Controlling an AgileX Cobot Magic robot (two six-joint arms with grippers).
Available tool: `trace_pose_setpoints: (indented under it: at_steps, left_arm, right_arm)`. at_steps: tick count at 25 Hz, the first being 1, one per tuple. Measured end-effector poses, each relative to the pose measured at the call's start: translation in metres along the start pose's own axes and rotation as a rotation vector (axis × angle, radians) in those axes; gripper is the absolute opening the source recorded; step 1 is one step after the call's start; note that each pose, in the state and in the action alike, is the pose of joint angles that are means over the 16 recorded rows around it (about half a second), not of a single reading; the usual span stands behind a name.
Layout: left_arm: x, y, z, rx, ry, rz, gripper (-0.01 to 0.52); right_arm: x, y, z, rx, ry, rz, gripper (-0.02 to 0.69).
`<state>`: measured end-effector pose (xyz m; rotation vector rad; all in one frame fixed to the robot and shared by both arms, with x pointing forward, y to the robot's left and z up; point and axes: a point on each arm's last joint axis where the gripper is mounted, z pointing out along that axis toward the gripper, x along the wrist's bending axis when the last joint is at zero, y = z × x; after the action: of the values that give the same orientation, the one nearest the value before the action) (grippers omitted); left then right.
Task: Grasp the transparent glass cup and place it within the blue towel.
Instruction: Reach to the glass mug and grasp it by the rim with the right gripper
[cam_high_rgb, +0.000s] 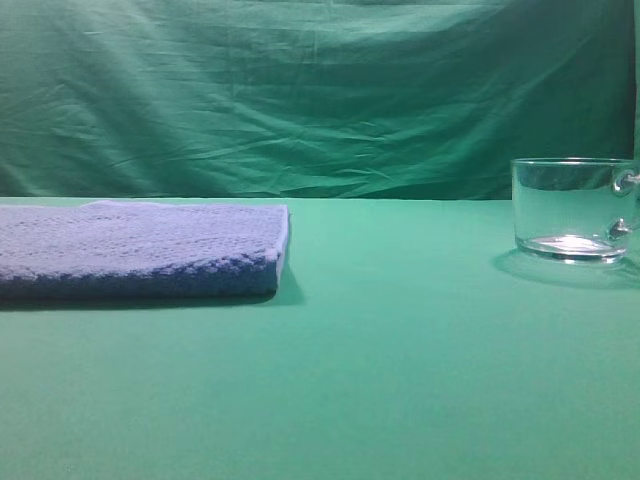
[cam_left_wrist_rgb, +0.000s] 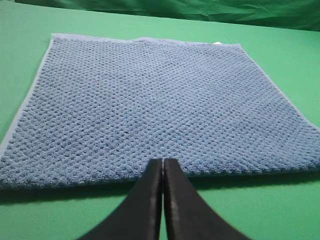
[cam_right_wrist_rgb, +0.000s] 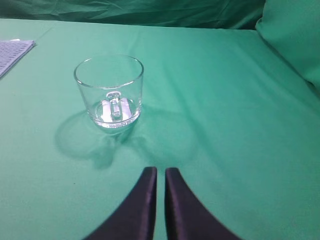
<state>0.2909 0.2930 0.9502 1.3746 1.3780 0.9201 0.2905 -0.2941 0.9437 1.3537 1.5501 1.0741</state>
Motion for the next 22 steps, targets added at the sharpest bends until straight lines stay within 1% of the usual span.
trace_pose_setpoints:
  at_steps: [22]
  left_arm:
    - [0.0000,0.0000,0.0000,0.000,0.000,0.000,0.000]
  right_arm:
    - [0.0001,0.0010,0.0000,-0.011,0.001,0.002,0.047]
